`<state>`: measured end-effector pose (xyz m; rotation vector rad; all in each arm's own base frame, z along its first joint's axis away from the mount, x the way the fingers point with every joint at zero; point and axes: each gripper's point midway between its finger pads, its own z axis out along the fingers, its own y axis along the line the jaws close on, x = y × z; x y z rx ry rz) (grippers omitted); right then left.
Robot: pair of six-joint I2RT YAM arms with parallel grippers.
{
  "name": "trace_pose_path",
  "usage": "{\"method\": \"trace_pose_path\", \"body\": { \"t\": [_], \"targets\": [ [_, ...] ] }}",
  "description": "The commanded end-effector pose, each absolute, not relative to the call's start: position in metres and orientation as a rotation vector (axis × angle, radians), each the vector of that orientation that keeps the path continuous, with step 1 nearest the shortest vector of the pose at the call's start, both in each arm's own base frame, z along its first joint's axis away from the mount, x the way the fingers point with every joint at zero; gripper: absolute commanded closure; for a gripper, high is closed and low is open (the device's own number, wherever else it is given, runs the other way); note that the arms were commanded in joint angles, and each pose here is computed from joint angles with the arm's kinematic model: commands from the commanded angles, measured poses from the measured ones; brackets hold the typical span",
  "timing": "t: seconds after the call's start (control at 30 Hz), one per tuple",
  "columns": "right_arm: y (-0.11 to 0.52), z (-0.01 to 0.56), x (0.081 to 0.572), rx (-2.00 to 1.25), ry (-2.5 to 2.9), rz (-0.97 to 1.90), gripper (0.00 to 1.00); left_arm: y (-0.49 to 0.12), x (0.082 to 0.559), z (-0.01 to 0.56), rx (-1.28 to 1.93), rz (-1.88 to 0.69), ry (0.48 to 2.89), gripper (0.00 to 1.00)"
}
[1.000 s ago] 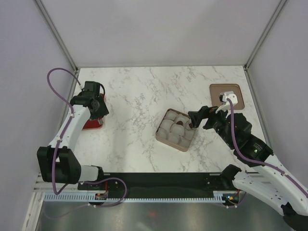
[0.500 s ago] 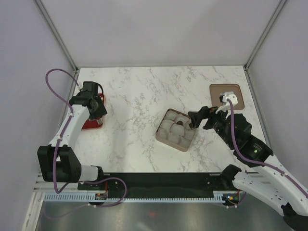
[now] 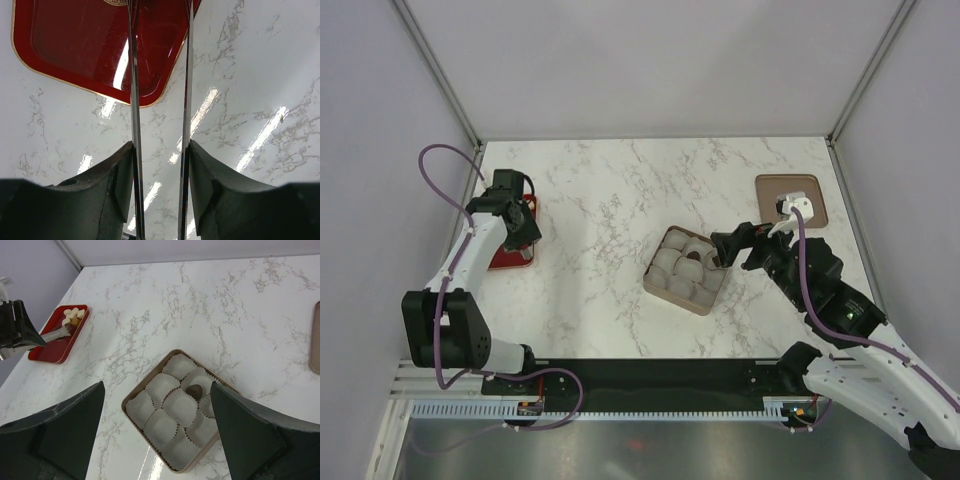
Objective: Pack the chocolate
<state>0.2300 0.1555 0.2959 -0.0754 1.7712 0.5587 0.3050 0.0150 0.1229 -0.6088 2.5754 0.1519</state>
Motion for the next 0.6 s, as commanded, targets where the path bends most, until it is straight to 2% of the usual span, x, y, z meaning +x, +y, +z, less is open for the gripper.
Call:
{"method": "trace_pose_path", "body": {
  "t": [0.0,0.33,0.57],
  "targets": [
    [0.151,0.31,0.232,-0.059,1.719,0.557,0.05,0.02,0.317,0.127,-0.583,0.151,2.549,0.48],
    [0.147,0.31,0.231,-0.047,1.712,0.546,0.04,0.018,0.317,0.119,-0.563,0.135,2.581,0.49],
    [0.15,0.306,0.231,-0.051,1.722,0.554,0.04,0.022,0.309,0.123,-0.573,0.166,2.592,0.54]
  ]
}}
